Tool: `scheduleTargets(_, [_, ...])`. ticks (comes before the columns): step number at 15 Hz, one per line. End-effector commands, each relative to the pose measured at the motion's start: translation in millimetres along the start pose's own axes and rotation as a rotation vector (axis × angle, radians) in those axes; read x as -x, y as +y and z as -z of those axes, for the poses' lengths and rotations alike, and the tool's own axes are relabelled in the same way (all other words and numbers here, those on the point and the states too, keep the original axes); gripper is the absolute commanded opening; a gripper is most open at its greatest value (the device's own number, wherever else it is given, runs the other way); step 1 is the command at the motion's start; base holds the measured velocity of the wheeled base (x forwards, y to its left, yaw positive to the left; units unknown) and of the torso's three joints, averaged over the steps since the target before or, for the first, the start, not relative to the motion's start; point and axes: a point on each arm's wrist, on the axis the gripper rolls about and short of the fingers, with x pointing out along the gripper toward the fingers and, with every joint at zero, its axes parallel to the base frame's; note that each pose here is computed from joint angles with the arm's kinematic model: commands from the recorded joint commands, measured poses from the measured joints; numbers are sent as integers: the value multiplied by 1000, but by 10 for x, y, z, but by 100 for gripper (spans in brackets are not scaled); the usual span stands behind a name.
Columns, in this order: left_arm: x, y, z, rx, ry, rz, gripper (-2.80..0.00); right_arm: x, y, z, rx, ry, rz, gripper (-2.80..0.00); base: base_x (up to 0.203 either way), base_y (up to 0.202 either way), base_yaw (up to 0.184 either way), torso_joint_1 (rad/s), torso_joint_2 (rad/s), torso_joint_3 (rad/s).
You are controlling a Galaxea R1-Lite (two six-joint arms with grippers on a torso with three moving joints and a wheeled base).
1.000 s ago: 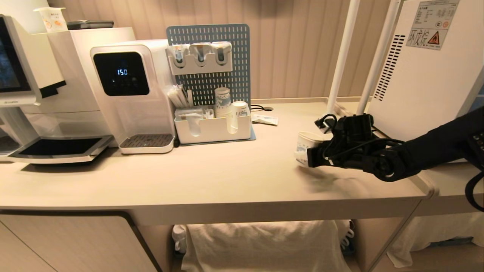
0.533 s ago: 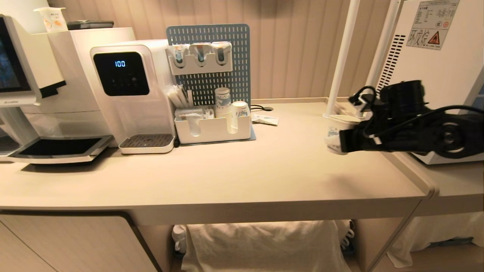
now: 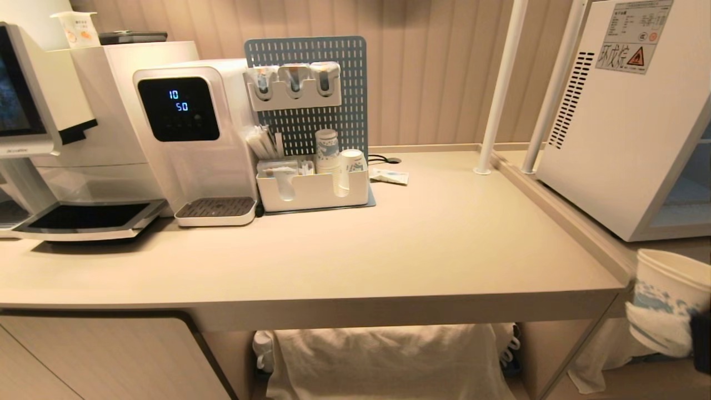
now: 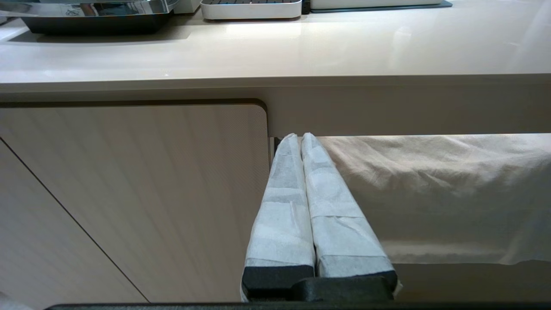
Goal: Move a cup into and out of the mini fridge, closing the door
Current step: Put the paper cup in the freezer
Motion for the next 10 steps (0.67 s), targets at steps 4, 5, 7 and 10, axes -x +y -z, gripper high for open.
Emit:
scheduleTargets(4, [-1,0,0,0,1,-1,-280,503,102,1302,5,-296,73,-280,0,0,0,0,0,0])
scheduleTargets(5, [-1,0,0,0,1,-1,-280,485,109,1423,7,-328,88,-280,0,0,0,0,0,0])
scheduleTargets(7, [-1,0,0,0,1,-1,-280,519,125,1543,27,-439,129,-280,0,0,0,0,0,0])
scheduleTargets(10, [-1,0,0,0,1,-1,-280,546,139,1638,11,-579,153,-280,0,0,0,0,0,0])
